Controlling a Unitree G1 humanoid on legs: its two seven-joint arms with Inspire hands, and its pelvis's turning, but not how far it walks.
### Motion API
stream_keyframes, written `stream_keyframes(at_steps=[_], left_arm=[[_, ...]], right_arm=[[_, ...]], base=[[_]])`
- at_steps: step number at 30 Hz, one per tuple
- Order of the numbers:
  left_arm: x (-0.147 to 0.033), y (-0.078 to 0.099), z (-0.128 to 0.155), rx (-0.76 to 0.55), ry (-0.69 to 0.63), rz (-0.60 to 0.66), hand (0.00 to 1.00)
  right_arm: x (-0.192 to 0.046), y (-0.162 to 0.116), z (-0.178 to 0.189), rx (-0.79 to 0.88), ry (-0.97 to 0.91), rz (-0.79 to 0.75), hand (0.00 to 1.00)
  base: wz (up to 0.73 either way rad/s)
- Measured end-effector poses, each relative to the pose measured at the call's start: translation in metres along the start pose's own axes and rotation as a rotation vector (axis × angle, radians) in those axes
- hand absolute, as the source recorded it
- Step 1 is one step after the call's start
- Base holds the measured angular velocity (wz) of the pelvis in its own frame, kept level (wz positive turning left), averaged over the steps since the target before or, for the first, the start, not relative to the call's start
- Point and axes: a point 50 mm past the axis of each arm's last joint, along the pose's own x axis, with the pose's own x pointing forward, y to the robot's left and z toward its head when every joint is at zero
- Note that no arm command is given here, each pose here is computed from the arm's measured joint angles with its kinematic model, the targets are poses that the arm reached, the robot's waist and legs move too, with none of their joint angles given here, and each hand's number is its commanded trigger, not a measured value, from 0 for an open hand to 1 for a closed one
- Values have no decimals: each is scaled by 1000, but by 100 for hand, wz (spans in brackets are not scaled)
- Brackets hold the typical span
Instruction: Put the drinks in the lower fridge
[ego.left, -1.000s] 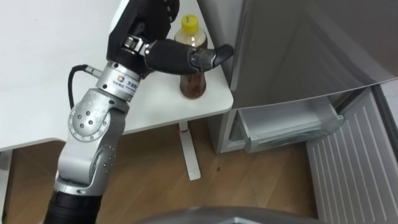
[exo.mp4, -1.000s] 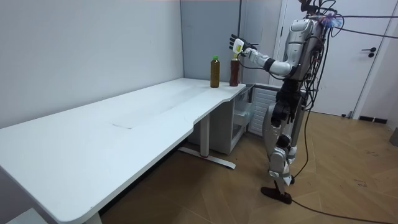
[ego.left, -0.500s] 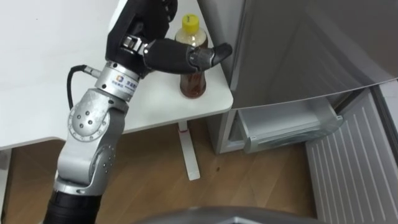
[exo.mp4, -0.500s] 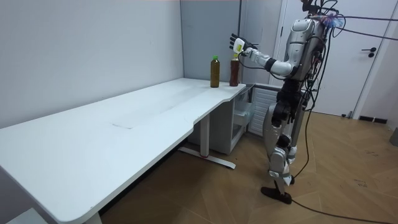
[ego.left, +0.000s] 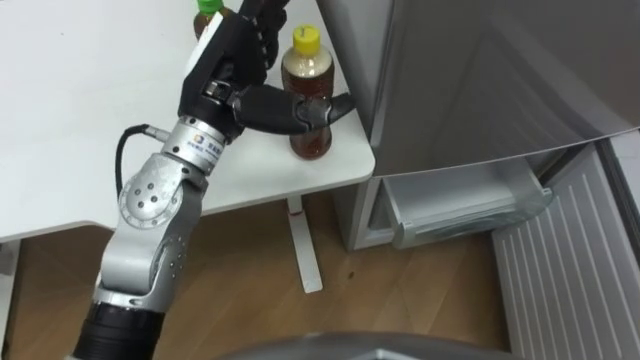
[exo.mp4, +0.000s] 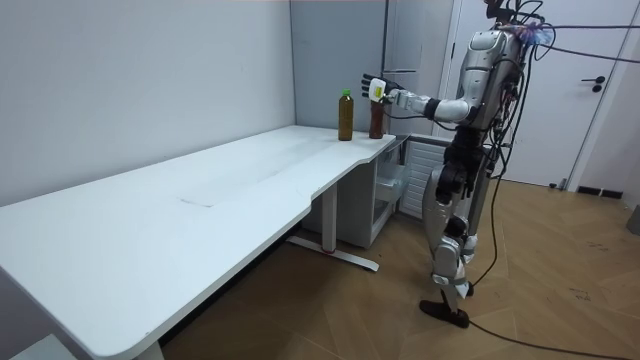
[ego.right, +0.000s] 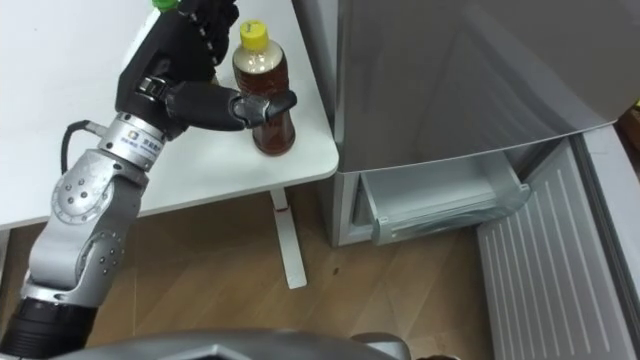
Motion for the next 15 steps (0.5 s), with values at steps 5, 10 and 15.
stream_keyframes(at_steps=[5, 10, 15], left_arm=[[0, 2, -1, 5, 6, 18, 0], [-1, 3, -2, 4, 9, 29, 0], [-1, 3, -2, 5, 10, 41, 0]], right_arm=[[0, 0, 1, -1, -7, -2, 0], [0, 0, 1, -2, -9, -4, 0], [0, -1, 1, -1, -9, -10, 0]], base=[[0], [0], [0]])
